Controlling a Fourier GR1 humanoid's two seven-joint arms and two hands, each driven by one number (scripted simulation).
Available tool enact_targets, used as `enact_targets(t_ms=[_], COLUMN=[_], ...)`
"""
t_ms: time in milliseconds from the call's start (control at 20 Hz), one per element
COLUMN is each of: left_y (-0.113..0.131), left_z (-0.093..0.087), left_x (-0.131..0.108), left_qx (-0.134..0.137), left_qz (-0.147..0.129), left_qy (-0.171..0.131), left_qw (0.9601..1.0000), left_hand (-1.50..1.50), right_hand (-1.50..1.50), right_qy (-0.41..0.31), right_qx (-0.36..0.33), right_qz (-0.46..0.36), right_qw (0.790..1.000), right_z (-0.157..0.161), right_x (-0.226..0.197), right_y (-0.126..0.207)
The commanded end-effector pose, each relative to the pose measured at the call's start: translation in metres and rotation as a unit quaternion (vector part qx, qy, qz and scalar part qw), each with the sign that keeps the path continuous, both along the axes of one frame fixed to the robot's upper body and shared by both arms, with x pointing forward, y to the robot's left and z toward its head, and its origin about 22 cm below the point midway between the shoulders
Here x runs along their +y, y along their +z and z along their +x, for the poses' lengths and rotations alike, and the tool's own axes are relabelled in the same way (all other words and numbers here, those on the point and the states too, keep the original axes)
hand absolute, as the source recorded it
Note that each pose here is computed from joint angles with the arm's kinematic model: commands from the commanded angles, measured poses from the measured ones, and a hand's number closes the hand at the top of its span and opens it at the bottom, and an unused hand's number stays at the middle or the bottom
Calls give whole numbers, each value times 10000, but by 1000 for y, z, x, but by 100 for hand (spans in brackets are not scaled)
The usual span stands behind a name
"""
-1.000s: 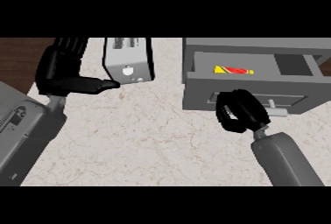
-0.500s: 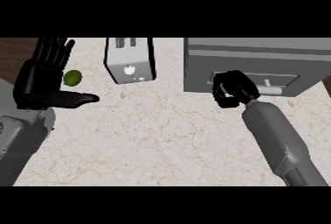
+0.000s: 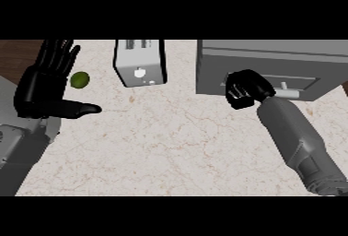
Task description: Pick up the cup, place it into the drawer and close the drawer
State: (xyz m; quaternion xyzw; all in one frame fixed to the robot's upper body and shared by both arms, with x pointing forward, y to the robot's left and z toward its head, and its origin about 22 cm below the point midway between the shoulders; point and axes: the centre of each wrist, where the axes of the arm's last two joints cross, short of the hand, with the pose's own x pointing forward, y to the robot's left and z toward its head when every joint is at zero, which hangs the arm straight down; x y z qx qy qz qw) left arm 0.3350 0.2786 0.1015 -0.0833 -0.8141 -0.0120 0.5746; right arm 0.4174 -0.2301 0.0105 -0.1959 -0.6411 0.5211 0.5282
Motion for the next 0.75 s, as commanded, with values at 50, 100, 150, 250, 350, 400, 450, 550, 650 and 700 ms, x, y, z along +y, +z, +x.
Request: enact_targets(t_ms=[50, 100, 150, 250, 350, 400, 450, 550, 650, 700], left_y=[-2, 3, -2, -10, -11, -12, -17, -19, -25, -23], left_z=[-1, -2, -4, -3, 0, -5, -3, -3, -8, -9], left_x=[1, 3, 4, -2, -8, 2, -12, -6, -11, -10], left_qx=[79, 11, -22, 9, -10, 46, 65, 59, 161, 152], left_qz=[-13, -23, -20, -85, -64, -62, -116, -115, -65, -40], left_qy=[-132, -190, -207, -219, -256, -251, -308, -255, -398, -451], left_qw=[9999, 9998, 9998, 9997, 9997, 9997, 9994, 9996, 9991, 9989], left_hand=[-150, -150, -150, -150, -150, -150, -150, -150, -150, -150], right_hand=[150, 150, 150, 150, 150, 150, 150, 150, 150, 150], right_qy=[-678, -662, -690, -719, -638, -768, -678, -731, -741, -764], right_qx=[-39, -91, -39, -198, -211, -223, -277, -331, -279, -295], right_qz=[-37, -39, -51, 219, 315, 287, 413, 464, 492, 482], right_qw=[9977, 9978, 9976, 9970, 9972, 9964, 9965, 9957, 9956, 9955], right_z=[14, 16, 17, 18, 23, 18, 20, 23, 16, 21], right_x=[-27, -39, -43, -47, -44, -42, -53, -51, -52, -54], right_y=[24, 32, 36, 40, 50, 37, 47, 54, 37, 50])
